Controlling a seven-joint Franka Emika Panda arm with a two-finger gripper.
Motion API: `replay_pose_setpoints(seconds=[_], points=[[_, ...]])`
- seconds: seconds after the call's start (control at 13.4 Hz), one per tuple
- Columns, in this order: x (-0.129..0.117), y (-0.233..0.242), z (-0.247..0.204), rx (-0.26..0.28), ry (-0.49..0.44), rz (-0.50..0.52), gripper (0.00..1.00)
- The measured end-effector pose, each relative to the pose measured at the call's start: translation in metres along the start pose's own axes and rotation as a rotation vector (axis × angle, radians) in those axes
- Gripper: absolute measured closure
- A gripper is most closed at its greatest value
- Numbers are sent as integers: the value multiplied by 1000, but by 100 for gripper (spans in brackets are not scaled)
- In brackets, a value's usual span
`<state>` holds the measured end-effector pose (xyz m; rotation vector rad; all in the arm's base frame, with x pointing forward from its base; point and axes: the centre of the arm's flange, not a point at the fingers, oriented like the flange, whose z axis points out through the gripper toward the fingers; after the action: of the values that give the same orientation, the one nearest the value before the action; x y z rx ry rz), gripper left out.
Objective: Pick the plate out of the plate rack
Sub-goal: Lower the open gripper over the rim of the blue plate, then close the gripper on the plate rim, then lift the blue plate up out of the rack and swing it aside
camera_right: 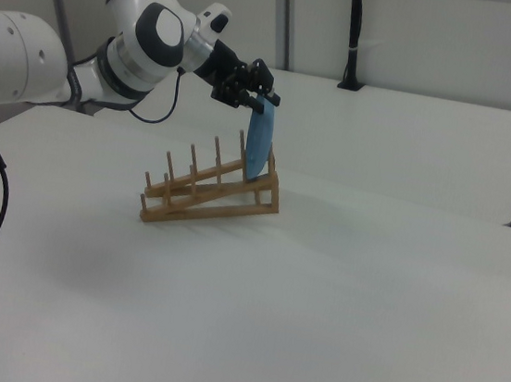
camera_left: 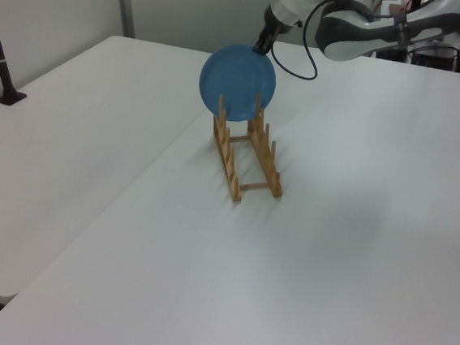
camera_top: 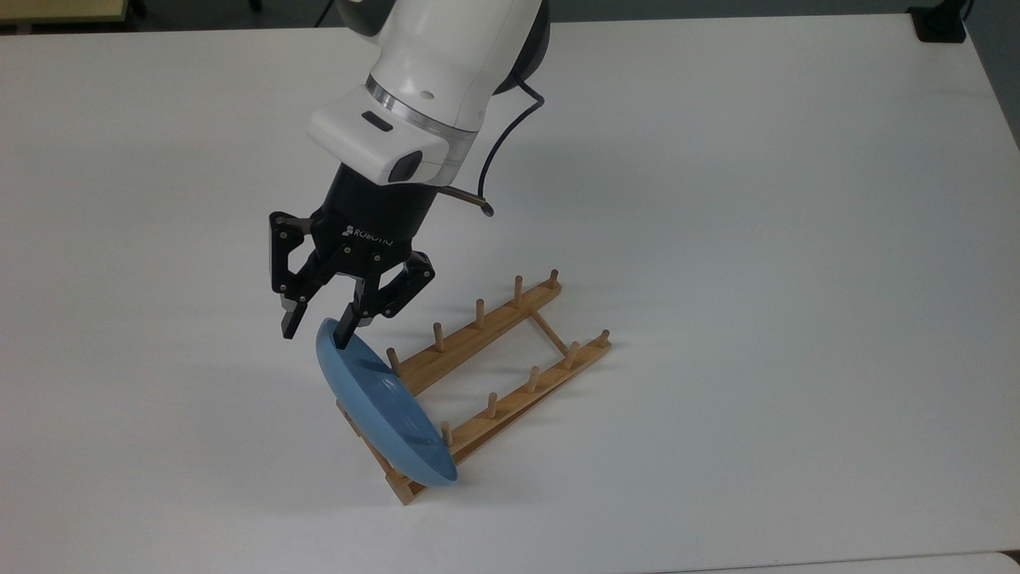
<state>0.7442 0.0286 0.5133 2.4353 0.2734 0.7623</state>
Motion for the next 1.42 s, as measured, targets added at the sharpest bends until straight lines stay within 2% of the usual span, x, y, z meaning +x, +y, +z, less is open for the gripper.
replay_pose_setpoints(seconds=[0.37, 0.45, 0.52, 0.67, 0.75, 0.82, 1.12, 1.42], points=[[-2, -2, 6, -24, -4, -29, 63], [-3, -3, 7, -26, -5, -33, 74], [-3, -4, 9, -27, -7, -35, 74], [-4, -6, 10, -25, -9, -38, 86], [-4, -7, 11, -25, -10, -39, 86], [-4, -8, 11, -25, -10, -40, 93], [-1, -7, 8, -29, -1, -27, 93], [17, 22, -32, -48, 66, 33, 93]])
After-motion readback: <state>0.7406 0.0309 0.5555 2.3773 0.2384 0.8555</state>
